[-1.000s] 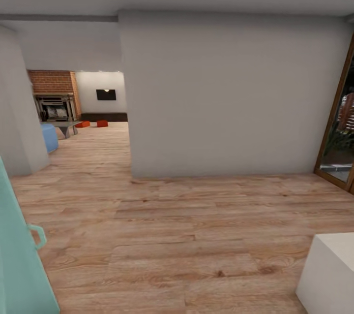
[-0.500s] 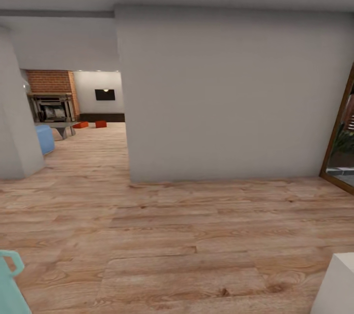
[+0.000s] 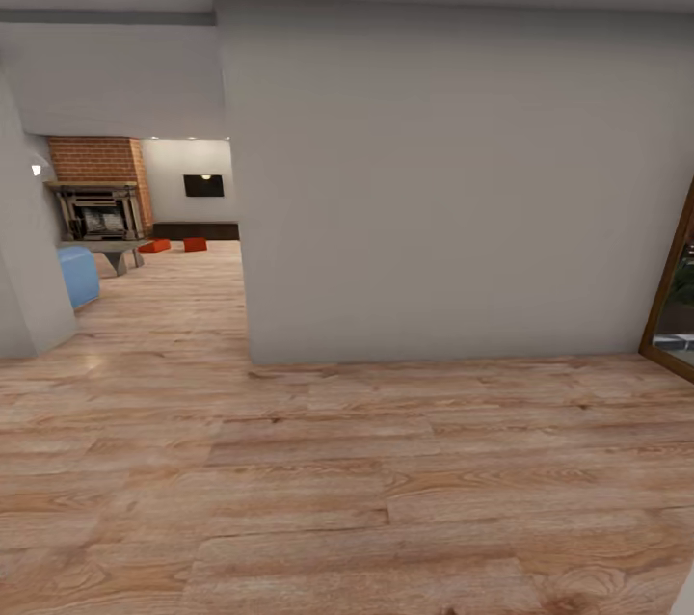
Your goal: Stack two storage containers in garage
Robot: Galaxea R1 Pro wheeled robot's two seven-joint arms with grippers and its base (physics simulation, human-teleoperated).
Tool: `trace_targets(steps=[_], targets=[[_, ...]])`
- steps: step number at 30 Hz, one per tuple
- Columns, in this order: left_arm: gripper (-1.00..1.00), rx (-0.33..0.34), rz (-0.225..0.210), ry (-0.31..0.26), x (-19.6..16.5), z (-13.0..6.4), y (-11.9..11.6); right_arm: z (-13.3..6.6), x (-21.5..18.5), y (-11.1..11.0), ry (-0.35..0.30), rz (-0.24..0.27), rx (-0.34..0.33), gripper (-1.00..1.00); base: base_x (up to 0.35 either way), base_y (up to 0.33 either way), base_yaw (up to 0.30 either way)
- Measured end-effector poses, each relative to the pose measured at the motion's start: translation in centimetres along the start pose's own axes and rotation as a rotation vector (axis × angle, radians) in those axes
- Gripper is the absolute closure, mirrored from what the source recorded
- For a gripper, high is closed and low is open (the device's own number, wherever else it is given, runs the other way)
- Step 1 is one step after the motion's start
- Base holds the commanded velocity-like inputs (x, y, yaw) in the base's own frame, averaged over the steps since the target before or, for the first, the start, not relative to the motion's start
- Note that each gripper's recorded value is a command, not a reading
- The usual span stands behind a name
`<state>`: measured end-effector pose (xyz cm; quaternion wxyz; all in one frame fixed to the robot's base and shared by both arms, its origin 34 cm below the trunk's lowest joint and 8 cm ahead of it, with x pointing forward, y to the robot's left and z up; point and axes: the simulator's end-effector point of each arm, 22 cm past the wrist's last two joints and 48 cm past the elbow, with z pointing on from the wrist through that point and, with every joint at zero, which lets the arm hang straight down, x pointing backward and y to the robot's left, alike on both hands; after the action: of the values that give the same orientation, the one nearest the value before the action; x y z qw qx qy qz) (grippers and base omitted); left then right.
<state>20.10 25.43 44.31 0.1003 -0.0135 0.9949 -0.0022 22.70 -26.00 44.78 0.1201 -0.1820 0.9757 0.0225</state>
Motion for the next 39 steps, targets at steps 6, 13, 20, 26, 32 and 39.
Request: trace_targets(steps=[6,13,20,26,32,39], targets=[[-1.0,0.0,0.0,0.0,-0.01,0.0,0.0,0.0,0.0,-0.01,0.0,0.0,0.0,-1.0,0.322,0.0,0.0],[-1.0,0.0,0.0,-0.001,-0.03,0.0,-0.01,0.0,0.01,0.0,0.0,0.0,0.0,-1.0,0.322,0.0,0.0],[-1.0,0.001,0.0,0.0,-0.02,0.0,-0.01,0.0,0.02,0.03,0.001,0.0,-0.001,-1.0,0.322,0.0,0.003],[-1.0,0.001,0.0,-0.001,-0.02,0.0,-0.01,0.0,-0.05,-0.03,-0.002,0.002,0.001,-1.0,0.322,0.0,0.159],[-1.0,0.0,0.0,0.0,-0.01,0.0,-0.01,0.0,-0.05,-0.03,-0.002,0.003,0.001,-1.0,0.322,0.0,0.253],[-1.0,0.0,0.0,-0.001,-0.02,0.0,0.0,0.0,-0.06,-0.03,-0.003,0.003,0.001,-1.0,0.322,0.0,0.268]])
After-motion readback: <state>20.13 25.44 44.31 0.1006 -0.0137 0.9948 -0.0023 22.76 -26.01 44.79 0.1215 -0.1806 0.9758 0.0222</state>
